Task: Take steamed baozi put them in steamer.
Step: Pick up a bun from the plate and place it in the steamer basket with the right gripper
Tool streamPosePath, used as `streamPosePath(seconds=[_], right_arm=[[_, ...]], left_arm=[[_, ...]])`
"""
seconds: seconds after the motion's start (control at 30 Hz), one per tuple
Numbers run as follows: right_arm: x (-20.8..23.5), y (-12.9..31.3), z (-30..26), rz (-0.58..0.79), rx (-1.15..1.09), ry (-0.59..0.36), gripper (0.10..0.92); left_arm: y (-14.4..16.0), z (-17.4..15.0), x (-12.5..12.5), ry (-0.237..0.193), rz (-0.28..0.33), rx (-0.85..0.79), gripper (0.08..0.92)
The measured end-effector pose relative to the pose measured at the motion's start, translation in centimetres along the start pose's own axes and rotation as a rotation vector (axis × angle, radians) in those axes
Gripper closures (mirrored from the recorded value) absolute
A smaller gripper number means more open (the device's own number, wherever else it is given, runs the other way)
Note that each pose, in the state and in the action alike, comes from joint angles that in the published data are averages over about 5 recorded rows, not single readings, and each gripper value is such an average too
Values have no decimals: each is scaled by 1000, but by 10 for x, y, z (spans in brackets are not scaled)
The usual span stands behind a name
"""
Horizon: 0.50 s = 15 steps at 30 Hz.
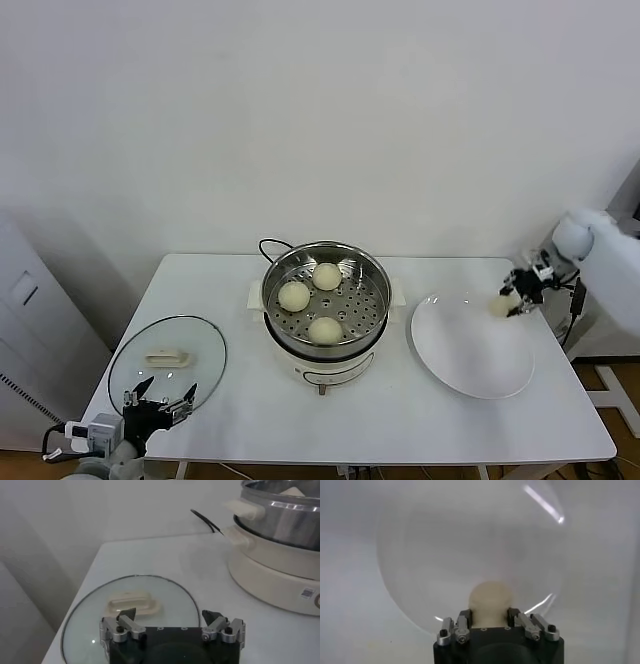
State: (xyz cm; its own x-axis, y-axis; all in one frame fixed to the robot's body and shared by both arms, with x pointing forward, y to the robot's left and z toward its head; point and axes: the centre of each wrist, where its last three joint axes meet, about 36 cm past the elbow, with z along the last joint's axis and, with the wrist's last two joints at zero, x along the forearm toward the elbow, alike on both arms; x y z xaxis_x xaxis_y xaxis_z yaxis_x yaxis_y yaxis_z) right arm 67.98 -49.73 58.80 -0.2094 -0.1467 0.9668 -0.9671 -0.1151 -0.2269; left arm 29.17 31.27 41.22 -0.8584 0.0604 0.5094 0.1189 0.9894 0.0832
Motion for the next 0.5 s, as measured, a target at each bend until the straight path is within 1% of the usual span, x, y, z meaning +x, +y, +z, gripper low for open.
streamPosePath(seconds=[0.27,0.5], right_arm=[[64,-17,-67,51,-5,-98,581],[90,-22,-125,43,-35,-160,581]], left_arm=[[-2,0,4,-2,5,-1,177],[-5,2,6,-1,8,0,177]])
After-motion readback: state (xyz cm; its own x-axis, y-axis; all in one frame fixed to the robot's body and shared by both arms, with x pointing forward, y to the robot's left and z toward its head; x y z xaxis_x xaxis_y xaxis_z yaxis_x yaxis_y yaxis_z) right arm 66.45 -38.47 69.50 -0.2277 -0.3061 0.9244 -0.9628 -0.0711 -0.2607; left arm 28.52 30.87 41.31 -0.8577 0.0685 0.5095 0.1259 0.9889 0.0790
